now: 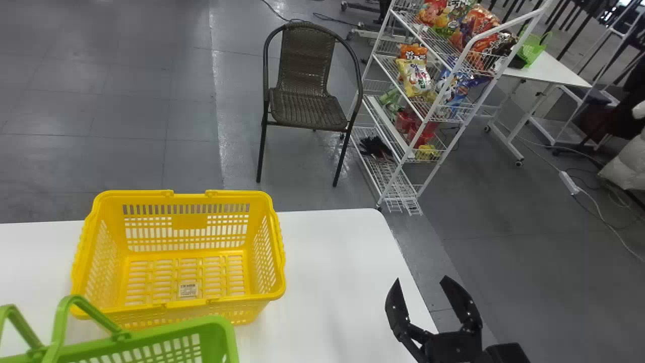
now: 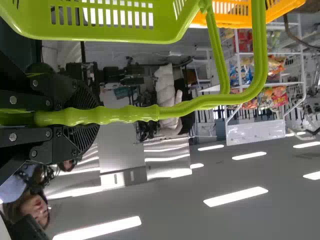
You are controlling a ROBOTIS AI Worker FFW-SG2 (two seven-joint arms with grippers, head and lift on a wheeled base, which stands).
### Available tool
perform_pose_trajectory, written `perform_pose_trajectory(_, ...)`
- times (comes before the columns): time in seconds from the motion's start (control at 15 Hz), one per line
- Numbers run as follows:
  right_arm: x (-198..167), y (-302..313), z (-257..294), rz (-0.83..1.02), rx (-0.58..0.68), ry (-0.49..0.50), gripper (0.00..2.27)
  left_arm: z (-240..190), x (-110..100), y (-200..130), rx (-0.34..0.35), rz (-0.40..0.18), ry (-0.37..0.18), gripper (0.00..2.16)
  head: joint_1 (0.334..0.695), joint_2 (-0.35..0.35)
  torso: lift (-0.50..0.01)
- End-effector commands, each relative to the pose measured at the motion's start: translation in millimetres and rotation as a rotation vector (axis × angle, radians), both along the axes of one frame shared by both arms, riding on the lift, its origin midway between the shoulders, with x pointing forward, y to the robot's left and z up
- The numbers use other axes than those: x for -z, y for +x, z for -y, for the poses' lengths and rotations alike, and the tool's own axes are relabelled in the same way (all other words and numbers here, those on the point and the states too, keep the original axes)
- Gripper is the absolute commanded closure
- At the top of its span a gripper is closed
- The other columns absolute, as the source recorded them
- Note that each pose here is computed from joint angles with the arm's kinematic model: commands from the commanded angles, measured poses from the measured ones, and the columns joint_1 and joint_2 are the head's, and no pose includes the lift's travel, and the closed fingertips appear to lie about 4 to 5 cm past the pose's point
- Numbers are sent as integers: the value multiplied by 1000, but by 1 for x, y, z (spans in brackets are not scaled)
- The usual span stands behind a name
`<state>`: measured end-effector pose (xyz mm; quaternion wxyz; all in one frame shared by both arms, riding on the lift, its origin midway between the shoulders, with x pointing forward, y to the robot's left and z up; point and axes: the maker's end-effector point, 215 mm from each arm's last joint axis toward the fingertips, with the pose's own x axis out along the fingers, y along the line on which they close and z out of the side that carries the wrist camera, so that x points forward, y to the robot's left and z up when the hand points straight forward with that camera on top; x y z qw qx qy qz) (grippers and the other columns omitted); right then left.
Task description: Grasp handle with right gripper to insert into left gripper then lift and swing left to center
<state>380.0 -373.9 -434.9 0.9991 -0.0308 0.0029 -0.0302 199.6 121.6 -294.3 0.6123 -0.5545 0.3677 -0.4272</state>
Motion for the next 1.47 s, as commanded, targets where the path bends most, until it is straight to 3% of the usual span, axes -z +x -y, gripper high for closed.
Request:
perform_pose_trajectory(0.0, -2, 1, -1, -1, -2, 0, 63, 20, -1, 2, 25, 1, -32, 1885, 695, -350, 0)
perform_pose_trajectory(0.73, -9, -10, 10, 9, 26, 14, 63, 84, 12, -8, 160, -20, -33, 1882, 695, -350, 0)
perform_pose_trajectory(1.4, -18, -19, 16, 21, 38, 24, 63, 97, 13, -4, 173, -16, -39, 1885, 695, -350, 0)
